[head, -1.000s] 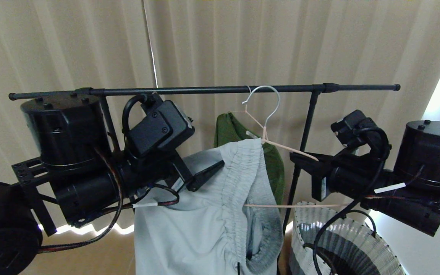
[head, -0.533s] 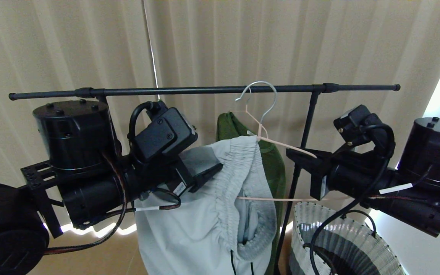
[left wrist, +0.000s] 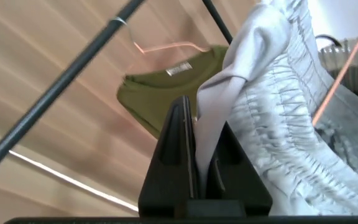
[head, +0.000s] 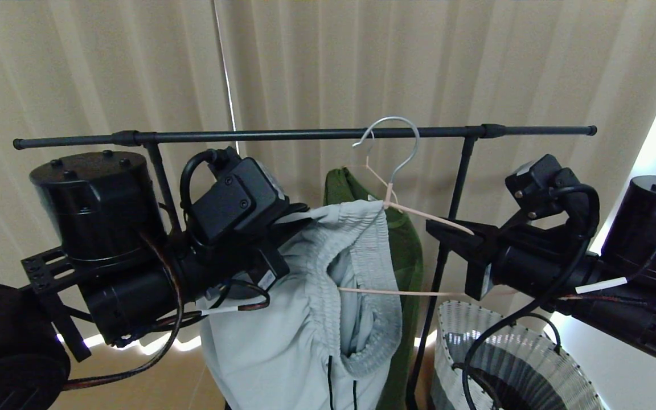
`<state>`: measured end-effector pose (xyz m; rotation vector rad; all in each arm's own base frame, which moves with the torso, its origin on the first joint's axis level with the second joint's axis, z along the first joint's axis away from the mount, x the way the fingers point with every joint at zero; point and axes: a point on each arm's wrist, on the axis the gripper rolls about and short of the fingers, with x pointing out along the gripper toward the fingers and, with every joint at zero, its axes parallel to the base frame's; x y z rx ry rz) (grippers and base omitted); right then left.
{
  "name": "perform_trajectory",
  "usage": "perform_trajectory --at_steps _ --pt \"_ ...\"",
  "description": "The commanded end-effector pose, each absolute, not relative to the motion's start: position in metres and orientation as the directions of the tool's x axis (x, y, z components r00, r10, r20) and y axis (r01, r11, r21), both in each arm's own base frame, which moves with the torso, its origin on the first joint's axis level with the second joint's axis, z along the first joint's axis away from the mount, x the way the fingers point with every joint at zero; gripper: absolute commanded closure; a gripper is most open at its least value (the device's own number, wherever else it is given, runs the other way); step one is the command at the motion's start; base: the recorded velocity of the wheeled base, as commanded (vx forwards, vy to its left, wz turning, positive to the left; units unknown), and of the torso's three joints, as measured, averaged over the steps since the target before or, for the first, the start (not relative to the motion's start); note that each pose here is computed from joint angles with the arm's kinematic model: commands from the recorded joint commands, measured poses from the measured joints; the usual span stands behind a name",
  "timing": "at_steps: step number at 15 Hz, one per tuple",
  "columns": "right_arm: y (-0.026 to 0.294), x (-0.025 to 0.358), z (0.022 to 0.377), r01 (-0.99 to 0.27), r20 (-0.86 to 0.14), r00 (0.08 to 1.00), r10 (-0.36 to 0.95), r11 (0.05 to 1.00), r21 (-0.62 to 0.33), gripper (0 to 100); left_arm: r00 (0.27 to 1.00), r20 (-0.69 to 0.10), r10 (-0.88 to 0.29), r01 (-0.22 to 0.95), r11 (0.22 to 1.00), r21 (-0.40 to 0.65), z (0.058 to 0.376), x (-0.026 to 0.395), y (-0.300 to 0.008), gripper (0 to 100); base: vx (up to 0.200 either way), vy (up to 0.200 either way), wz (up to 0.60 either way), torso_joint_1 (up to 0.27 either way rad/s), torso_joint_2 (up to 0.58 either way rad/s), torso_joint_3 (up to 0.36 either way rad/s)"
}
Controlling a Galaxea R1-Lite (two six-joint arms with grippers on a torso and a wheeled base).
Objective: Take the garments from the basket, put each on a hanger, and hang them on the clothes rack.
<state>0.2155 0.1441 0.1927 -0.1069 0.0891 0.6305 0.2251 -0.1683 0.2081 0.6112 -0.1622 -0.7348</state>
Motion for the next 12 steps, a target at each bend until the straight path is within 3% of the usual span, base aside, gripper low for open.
perform_trajectory --at_steps 1,3,7,8,12 --pt "0.144 0.215 0.194 -0.592 -0.11 0.804 0.584 0.802 -0.073 100 0.74 -0.049 -0.671 0.57 0.587 0.575 0.204 0.223 -0.166 100 0.0 0.0 0.0 0.0 0.0 0.0" --pt "0.144 0.215 0.194 -0.591 -0.112 0.805 0.582 0.803 -0.073 100 0.743 0.005 -0.669 0.544 0.608 0.577 0.204 0.222 -0.165 100 0.0 0.0 0.0 0.0 0.0 0.0" --pt "0.144 0.216 0.195 -0.593 -0.116 0.804 0.583 0.802 -0.076 100 0.76 0.002 -0.65 0.53 0.622 0.576 0.204 0.223 -0.16 100 0.0 0.0 0.0 0.0 0.0 0.0" --pt "0.145 0.216 0.194 -0.593 -0.118 0.804 0.583 0.802 -0.076 0 0.763 0.002 -0.646 0.528 0.624 0.576 0.204 0.224 -0.16 100 0.0 0.0 0.0 0.0 0.0 0.0" --pt "0.145 0.217 0.193 -0.586 -0.113 0.809 0.577 0.806 -0.077 0 0.83 0.014 -0.558 0.449 0.682 0.577 0.208 0.233 -0.15 100 0.0 0.0 0.0 0.0 0.0 0.0"
